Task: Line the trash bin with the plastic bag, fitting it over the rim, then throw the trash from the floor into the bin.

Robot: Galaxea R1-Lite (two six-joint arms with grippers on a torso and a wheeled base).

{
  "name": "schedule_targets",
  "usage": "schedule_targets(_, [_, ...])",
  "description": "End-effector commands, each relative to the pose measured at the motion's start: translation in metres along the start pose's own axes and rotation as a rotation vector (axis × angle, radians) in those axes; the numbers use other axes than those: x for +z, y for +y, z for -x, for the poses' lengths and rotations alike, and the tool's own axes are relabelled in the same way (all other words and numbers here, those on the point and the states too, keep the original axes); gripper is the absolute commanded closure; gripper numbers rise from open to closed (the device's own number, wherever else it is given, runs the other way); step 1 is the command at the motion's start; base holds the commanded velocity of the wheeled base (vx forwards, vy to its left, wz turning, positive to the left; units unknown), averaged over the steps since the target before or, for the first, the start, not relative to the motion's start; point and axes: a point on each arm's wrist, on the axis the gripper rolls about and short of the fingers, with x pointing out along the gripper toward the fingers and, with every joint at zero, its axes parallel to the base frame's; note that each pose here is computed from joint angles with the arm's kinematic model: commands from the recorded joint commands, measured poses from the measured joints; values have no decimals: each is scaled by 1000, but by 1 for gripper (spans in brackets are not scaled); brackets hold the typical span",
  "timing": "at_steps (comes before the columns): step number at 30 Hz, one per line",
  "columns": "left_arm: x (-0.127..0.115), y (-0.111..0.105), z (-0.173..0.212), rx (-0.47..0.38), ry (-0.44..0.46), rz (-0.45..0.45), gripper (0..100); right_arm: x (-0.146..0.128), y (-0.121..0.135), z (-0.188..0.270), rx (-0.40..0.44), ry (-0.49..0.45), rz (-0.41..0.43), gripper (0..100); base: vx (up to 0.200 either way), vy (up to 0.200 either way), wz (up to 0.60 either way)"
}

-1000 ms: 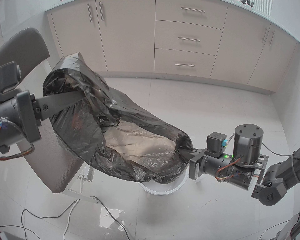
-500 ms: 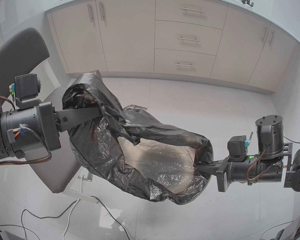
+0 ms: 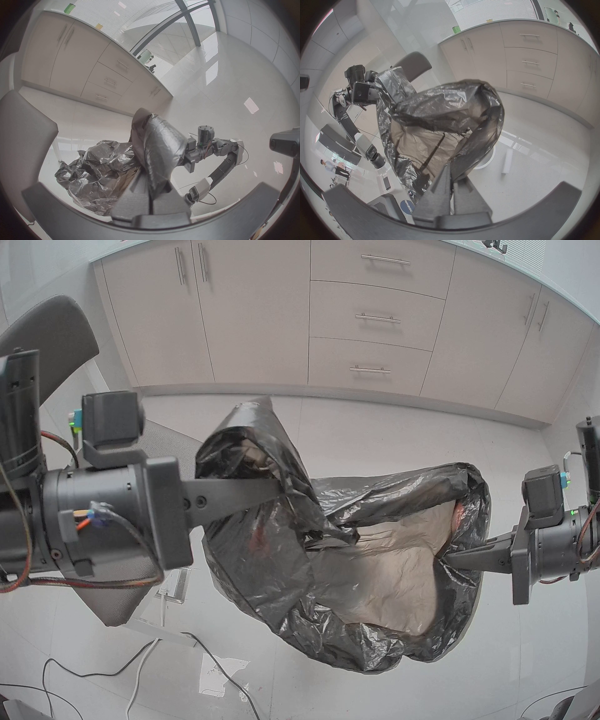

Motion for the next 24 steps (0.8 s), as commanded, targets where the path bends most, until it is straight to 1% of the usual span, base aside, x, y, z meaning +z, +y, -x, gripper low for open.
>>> schedule_targets(1, [-8,9,-24,15,54,17,100,9,-3,12,-23,-44,-7,100,0,0,0])
schedule_targets(6, [-13,15,-37,22,70,22,100,7,-11,4,-42,-12,-30,100,0,0,0])
schedule_targets(9, [-20,22,-50,36,102,32,100,1,-13,-6,-26,29,-51,100,0,0,0])
schedule_targets(11, [-24,25,-57,46,122,40,100,-4,-14,-15,7,68,-62,100,0,0,0])
schedule_targets(13, [-24,25,-57,46,122,40,100,-4,-14,-15,7,68,-62,100,0,0,0])
schedule_targets(14, [-28,29,-63,51,138,44,100,-10,-16,-26,15,109,-73,100,0,0,0])
schedule_targets(15, [-29,30,-65,52,139,46,100,-12,-17,-29,15,123,-76,100,0,0,0])
schedule_targets(24, [-45,43,-83,63,153,67,100,-23,-21,-45,14,189,-96,100,0,0,0])
